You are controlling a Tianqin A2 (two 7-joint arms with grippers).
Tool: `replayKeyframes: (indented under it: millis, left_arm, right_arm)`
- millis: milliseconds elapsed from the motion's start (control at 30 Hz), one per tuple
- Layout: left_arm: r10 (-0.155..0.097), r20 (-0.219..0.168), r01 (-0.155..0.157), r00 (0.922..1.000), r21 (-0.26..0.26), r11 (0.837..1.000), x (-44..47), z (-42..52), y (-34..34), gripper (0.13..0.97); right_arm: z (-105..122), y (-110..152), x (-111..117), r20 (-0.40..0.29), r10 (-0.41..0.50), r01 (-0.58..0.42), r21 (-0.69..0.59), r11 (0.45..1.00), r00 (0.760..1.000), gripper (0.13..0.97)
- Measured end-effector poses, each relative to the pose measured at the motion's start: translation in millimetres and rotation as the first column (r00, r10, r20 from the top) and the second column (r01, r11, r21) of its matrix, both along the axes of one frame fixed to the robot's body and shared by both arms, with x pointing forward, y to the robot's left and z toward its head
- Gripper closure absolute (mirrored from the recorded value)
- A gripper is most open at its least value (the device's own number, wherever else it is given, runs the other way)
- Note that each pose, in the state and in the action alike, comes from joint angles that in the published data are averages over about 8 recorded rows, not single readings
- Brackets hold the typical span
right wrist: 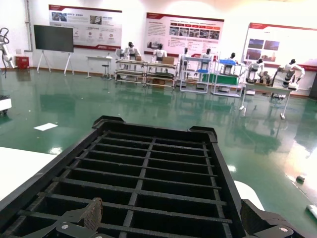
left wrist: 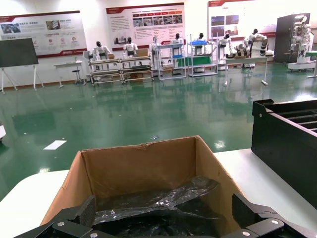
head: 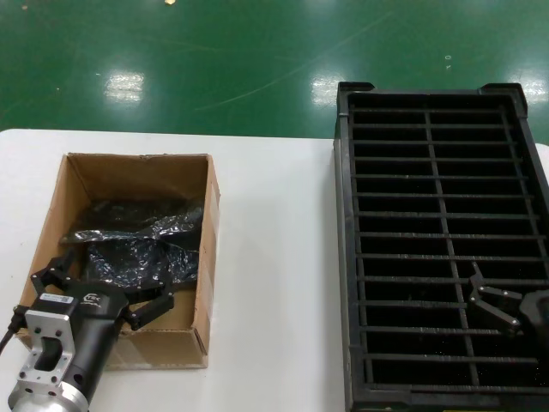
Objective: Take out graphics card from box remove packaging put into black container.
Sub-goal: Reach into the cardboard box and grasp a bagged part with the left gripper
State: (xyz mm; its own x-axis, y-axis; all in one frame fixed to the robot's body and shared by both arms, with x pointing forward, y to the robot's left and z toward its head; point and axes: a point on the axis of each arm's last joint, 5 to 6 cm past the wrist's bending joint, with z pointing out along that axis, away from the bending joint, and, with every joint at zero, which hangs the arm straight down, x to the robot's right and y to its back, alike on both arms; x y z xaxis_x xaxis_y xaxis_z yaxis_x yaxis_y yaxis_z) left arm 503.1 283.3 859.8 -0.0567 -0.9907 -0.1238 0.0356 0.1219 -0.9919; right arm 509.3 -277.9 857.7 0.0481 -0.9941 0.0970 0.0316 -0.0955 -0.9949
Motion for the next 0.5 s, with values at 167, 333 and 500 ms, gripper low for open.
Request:
replayKeyframes:
  millis: [167,333,500]
  left_arm:
    - [0.0,0.0,0.0,1.0,0.0,1.0,0.0,0.0,0.0,0.132]
    - [-0.006,0.004,0.006,1.0,0.0,1.0,0.7,2.7,1.4,0.132]
    - [-0.03,0.027,0.028,0.9992,0.071,0.997,9.1,16.3,9.9,0.132]
  right_arm:
    - [0.0,0.0,0.0,0.0,0.0,0.0,0.0,1.0,1.0,0.13]
    - [0.0,0.0,0.0,0.0,0.0,0.0,0.0,1.0,1.0,0.13]
    - [0.0,0.0,0.0,0.0,0.0,0.0,0.0,1.0,1.0,0.13]
